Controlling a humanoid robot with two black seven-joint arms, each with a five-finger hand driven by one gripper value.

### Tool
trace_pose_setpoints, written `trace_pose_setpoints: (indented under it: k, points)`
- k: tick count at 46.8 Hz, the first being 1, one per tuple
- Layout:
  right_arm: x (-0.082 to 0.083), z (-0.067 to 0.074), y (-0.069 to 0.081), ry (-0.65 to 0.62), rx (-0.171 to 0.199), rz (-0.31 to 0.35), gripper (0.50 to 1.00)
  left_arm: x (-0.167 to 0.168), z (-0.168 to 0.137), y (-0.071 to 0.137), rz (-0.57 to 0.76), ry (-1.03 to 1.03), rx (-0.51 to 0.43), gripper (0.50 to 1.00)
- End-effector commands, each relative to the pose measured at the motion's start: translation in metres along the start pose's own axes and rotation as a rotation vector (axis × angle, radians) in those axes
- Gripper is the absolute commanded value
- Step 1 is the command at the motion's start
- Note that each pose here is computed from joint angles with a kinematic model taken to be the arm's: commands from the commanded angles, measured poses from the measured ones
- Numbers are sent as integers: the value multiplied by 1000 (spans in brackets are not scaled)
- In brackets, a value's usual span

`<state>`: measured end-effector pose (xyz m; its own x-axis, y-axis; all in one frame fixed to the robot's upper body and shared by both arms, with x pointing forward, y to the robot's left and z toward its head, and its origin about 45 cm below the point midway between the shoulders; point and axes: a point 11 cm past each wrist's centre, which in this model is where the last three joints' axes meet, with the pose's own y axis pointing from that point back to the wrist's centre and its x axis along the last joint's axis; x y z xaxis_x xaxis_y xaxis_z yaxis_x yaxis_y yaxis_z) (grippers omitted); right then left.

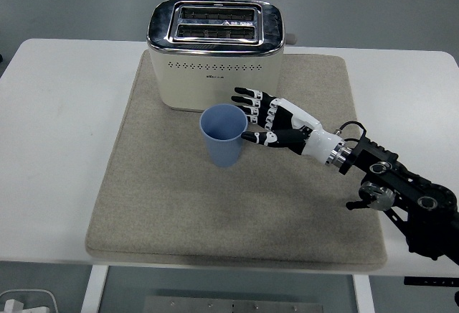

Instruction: Put the water cup in front of the bread machine

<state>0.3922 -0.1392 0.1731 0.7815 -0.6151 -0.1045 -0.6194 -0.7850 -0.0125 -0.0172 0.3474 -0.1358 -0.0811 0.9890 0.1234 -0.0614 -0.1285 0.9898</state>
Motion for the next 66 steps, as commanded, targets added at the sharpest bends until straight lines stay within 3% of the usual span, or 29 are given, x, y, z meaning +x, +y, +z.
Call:
trace_pose_setpoints:
  k: [1, 18, 26, 34, 40, 53, 60, 66]
  points:
    - [4, -1, 4, 1, -7, -9, 930, 0, 0, 0, 0, 0, 0, 1000]
    - [42, -9, 41, 25, -40, 50, 930, 0, 0, 0, 0, 0, 0, 1000]
    - [68, -15, 63, 25, -48, 122, 928, 0, 0, 0, 0, 0, 0, 1000]
    - [101, -24, 80, 6, -42, 244, 928, 0, 0, 0, 0, 0, 0, 1000]
    - [124, -39, 84, -23, -6, 319, 928, 0, 0, 0, -1, 0, 0, 1000]
    - [145, -55, 69, -155, -31, 406, 926, 0, 0, 0, 0, 0, 0, 1000]
    - [139, -56, 43, -205, -42, 417, 926, 0, 0, 0, 0, 0, 0, 1000]
    - [130, -56, 24, -246, -21, 419, 926, 0, 0, 0, -1, 0, 0, 1000]
